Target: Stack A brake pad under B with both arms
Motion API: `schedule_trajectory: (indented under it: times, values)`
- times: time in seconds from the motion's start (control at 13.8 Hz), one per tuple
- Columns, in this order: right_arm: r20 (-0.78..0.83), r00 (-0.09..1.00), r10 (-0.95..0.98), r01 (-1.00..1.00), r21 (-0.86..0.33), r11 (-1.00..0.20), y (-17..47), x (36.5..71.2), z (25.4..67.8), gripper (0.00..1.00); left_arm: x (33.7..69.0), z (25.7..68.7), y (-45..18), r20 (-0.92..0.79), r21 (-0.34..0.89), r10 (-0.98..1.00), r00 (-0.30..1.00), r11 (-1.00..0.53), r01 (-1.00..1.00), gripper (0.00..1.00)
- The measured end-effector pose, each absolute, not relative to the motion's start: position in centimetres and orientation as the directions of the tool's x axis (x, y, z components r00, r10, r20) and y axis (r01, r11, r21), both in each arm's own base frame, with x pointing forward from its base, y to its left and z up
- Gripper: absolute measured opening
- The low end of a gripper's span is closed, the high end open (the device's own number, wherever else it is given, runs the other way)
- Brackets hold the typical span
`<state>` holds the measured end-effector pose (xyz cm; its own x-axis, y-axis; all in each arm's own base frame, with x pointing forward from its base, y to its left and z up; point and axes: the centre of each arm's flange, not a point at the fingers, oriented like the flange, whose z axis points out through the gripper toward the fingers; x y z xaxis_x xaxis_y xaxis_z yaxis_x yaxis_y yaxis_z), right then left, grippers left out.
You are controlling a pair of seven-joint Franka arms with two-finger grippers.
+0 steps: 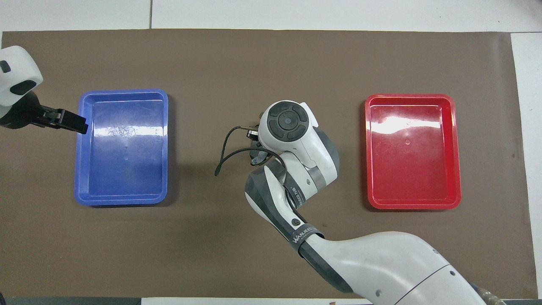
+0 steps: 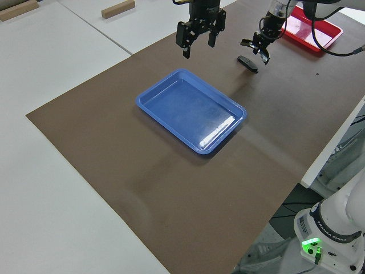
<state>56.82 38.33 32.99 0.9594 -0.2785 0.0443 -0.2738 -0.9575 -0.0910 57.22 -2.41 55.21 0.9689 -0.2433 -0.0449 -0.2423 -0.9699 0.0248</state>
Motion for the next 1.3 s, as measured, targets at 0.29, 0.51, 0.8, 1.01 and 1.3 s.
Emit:
schedule_trajectory:
  times: [0.29,0.51,0.8,1.01,1.3]
  values:
    - [0.044,0.958,-0.283,-0.278,-0.085,-0.957,38.2,57.1,32.0,0.43,55.1,57.9,-1.8,-0.052,0.033,-0.240,0.969,-0.971,-0.239,1.00]
    - [0.052,0.960,-0.276,-0.271,-0.095,-0.958,38.7,57.0,31.9,0.43,54.1,59.0,-0.4,-0.066,0.038,-0.217,0.974,-0.976,-0.215,1.00]
    - [0.046,0.968,-0.247,-0.242,-0.088,-0.966,40.1,56.1,30.7,0.43,54.0,59.0,0.1,-0.070,0.039,-0.209,0.975,-0.978,-0.207,1.00]
    - [0.046,0.971,-0.235,-0.231,-0.085,-0.969,40.2,56.0,30.5,0.43,54.0,58.9,-0.1,-0.071,0.040,-0.213,0.975,-0.977,-0.210,1.00]
    - [0.048,0.974,-0.221,-0.217,-0.082,-0.973,40.2,56.1,29.9,0.43,54.0,58.9,-0.4,-0.071,0.039,-0.217,0.974,-0.976,-0.215,1.00]
